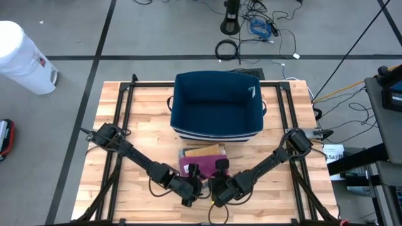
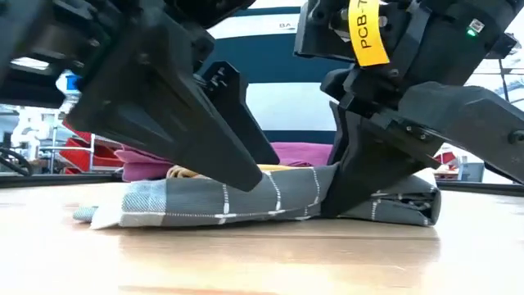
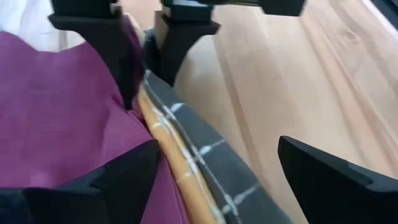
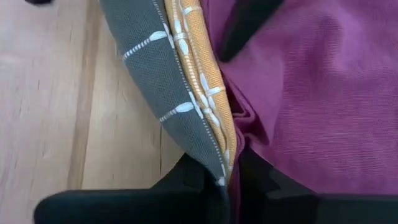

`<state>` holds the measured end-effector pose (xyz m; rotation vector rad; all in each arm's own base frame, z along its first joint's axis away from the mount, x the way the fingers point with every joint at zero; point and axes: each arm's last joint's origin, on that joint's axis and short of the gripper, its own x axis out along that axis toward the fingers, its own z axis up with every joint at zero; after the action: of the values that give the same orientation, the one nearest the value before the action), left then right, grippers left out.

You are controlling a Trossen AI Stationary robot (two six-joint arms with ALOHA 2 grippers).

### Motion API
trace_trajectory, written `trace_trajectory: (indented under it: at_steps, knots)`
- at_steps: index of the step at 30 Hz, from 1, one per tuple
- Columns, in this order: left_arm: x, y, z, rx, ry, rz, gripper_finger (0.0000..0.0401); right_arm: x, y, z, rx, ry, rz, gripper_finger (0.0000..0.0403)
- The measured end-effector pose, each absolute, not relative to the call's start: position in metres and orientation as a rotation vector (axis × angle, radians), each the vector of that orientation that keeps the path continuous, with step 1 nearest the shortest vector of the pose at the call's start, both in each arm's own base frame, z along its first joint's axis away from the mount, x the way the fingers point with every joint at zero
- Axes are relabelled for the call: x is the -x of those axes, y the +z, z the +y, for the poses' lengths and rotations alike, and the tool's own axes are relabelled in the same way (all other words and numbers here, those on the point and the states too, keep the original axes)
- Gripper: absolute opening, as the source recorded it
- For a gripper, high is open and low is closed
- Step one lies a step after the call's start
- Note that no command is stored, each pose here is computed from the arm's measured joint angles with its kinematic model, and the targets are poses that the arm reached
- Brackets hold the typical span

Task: Fold towel
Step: Put the stacked towels into the blue bin

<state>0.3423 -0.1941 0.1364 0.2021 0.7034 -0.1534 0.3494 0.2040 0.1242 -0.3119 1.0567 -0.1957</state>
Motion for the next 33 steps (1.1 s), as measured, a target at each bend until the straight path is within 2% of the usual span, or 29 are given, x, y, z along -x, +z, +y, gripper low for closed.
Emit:
trace_trajectory:
  at_steps: [7,15,22,33]
  knots:
    - [-0.345,0.135,-0.183,-0.268,-0.027,0.707,0.0338,-0.358,0.127,0.201,0.25,-0.189,1.011,0.0035]
    - [-0.349,0.135,-0.175,-0.293,-0.01,0.712,0.0338,-0.366,0.142,0.2,0.17,-0.175,0.921,0.0035]
    - [-0.349,0.113,-0.173,-0.321,0.063,0.768,0.0338,-0.365,0.155,0.196,0.131,-0.217,0.883,0.0035]
    - [-0.335,0.104,-0.173,-0.442,0.243,0.829,0.0337,-0.351,0.156,0.194,0.121,-0.281,0.975,0.0035]
